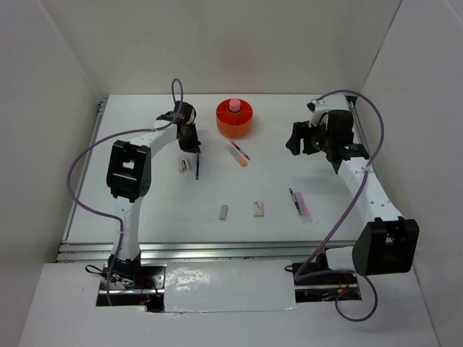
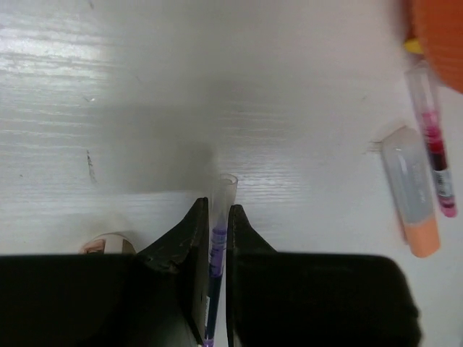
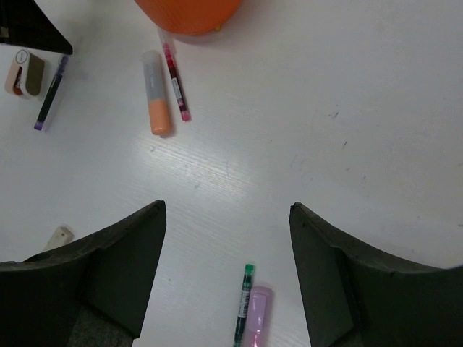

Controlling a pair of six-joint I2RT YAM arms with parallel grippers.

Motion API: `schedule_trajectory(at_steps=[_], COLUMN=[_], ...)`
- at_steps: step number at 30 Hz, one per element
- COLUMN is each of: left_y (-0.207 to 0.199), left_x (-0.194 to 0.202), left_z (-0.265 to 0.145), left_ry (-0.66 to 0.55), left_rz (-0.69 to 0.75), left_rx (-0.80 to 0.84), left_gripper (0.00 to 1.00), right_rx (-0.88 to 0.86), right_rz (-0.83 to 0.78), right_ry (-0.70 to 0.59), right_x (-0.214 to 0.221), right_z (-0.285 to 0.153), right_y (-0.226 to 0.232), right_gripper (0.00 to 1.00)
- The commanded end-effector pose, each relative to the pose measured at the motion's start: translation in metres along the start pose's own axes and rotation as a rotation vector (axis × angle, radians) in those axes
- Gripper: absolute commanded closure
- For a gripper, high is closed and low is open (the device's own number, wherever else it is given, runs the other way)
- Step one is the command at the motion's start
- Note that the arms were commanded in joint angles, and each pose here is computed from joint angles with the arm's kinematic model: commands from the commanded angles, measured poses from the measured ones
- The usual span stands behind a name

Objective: Sort the stationery into containers
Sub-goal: Grab a piece of stationery with the left arm, then place the stationery into the container

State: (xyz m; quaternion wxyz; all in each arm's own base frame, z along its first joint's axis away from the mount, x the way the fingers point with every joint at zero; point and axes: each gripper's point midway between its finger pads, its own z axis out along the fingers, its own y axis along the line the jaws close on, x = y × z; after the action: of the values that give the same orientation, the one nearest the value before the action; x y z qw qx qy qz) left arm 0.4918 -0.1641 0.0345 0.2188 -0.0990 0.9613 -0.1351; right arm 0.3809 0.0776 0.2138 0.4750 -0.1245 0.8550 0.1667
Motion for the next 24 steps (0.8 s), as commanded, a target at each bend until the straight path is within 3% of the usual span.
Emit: schedule_trajectory(at_steps=[1, 5, 8, 11, 12, 18, 24], left_y=[-0.046, -0.082, -0.102, -0.116, -0.123, -0.140, -0.169], left_x=[-0.048, -0.093, -0.109, -0.101, -0.111, -0.121, -0.150], left_z=[-0.058, -0.139, -0.191, -0.222, -0.241, -0.273, -0.267], left_ry=[-0.174, -0.429, -0.609, -0.705, -0.797, -1.006, -1.179], left_rz=[0.021, 0.126, 0.211, 0.329, 0.355, 0.417, 0.518], left_rx=[0.160, 0.276, 0.364, 0.497, 0.546, 0.727, 0.741], left_gripper=[1.00, 1.00, 1.00, 1.00, 1.00, 1.00, 1.00], right_rx=[-0.010, -0.003, -0.003, -0.006, -0.009, -0.013, -0.001], right_rz=[-0.014, -0.040, -0.043, -0.041, -0.041, -0.034, -0.045], right_ry=[-0.026, -0.025, -0.029, -0.035, -0.036, -0.036, -0.020], right_x=[-0.011, -0.013, -0.017, -0.021, -0.021, -0.019, -0.015], right_z=[-0.011, -0.017, -0.020, -0.022, -0.022, -0.021, -0.019], right_y=[0.002, 0.001, 0.001, 0.001, 0.002, 0.002, -0.002], right_gripper=[0.25, 0.25, 0.24, 0.24, 0.24, 0.24, 0.24])
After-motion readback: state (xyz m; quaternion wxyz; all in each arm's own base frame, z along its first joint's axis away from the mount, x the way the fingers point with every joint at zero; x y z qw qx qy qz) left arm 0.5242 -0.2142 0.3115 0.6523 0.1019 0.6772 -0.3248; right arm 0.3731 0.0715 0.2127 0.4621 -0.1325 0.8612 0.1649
